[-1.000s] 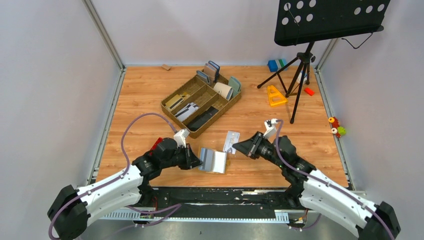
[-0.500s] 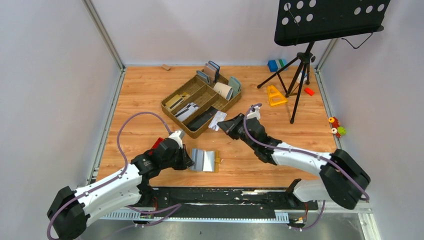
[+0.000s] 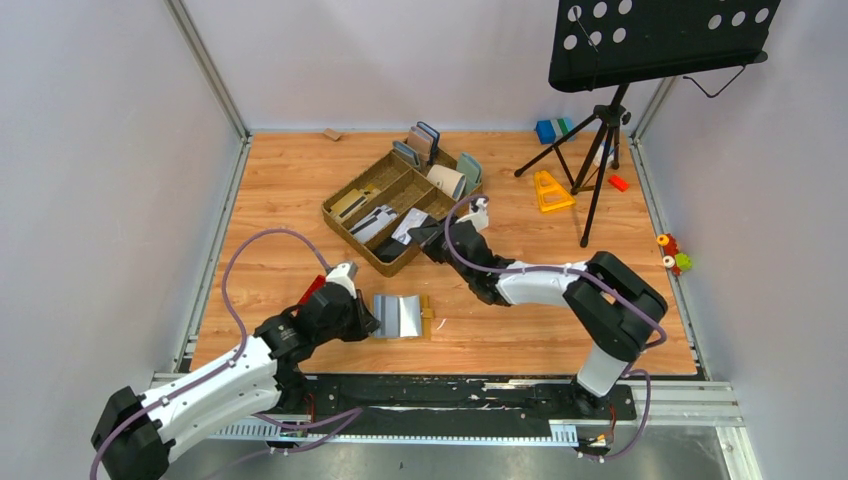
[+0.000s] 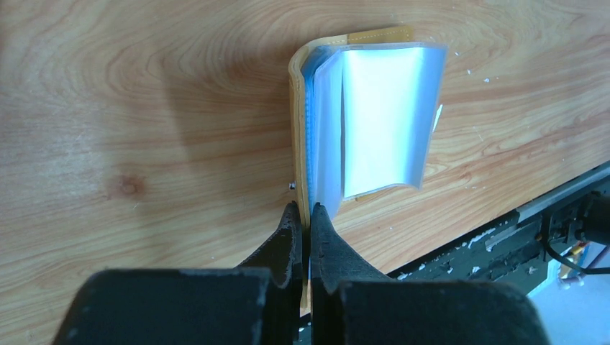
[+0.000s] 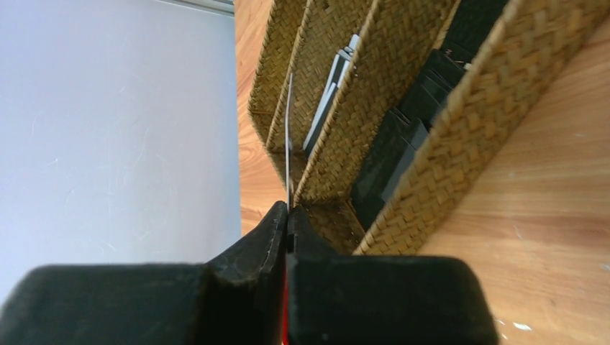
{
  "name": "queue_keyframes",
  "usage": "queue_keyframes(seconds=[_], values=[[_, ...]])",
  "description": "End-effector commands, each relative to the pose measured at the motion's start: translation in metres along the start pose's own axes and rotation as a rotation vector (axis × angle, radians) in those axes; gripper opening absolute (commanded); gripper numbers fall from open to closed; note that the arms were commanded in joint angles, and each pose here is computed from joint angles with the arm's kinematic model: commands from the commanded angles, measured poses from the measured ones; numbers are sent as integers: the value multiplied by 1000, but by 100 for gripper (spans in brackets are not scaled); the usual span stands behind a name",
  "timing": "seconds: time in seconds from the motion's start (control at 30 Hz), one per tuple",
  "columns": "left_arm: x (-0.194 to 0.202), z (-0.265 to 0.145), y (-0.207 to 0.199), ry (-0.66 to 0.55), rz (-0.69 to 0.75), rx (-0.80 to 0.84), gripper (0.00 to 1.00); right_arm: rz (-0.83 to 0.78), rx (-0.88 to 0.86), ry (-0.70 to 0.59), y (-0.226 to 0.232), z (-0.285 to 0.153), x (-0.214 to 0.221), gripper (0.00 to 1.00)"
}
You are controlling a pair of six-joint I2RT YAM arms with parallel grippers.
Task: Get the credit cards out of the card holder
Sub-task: Place the credit card in the storage box.
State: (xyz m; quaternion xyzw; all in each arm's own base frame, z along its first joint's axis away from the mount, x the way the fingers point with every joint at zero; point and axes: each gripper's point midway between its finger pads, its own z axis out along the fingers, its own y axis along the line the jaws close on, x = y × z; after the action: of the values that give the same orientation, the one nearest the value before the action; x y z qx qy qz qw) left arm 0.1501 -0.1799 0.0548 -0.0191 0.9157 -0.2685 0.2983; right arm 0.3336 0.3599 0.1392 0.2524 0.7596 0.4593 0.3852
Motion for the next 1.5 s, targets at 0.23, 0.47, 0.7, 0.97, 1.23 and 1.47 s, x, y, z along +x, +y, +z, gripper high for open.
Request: queue_keyframes(seconds=[0.23, 0.47, 0.7, 0.97, 1.23, 1.47], values=[[15, -1, 40, -5, -55, -151, 0, 104, -76, -48, 29, 42, 11, 0], [15, -3, 49, -15, -57, -190, 0, 84, -58, -70, 15, 44, 22, 0], [11, -11, 60, -53, -102, -249, 0, -88, -179, -39, 75, 69, 27, 0], [18, -15, 72, -85, -200, -273, 0, -67, -207, -89, 98, 108, 24, 0], [18, -15, 76, -80, -196, -299, 0, -30, -139, -99, 78, 113, 24, 0], [19, -12, 74, -73, -177, -286, 0, 2, -64, -74, 43, 108, 42, 0]])
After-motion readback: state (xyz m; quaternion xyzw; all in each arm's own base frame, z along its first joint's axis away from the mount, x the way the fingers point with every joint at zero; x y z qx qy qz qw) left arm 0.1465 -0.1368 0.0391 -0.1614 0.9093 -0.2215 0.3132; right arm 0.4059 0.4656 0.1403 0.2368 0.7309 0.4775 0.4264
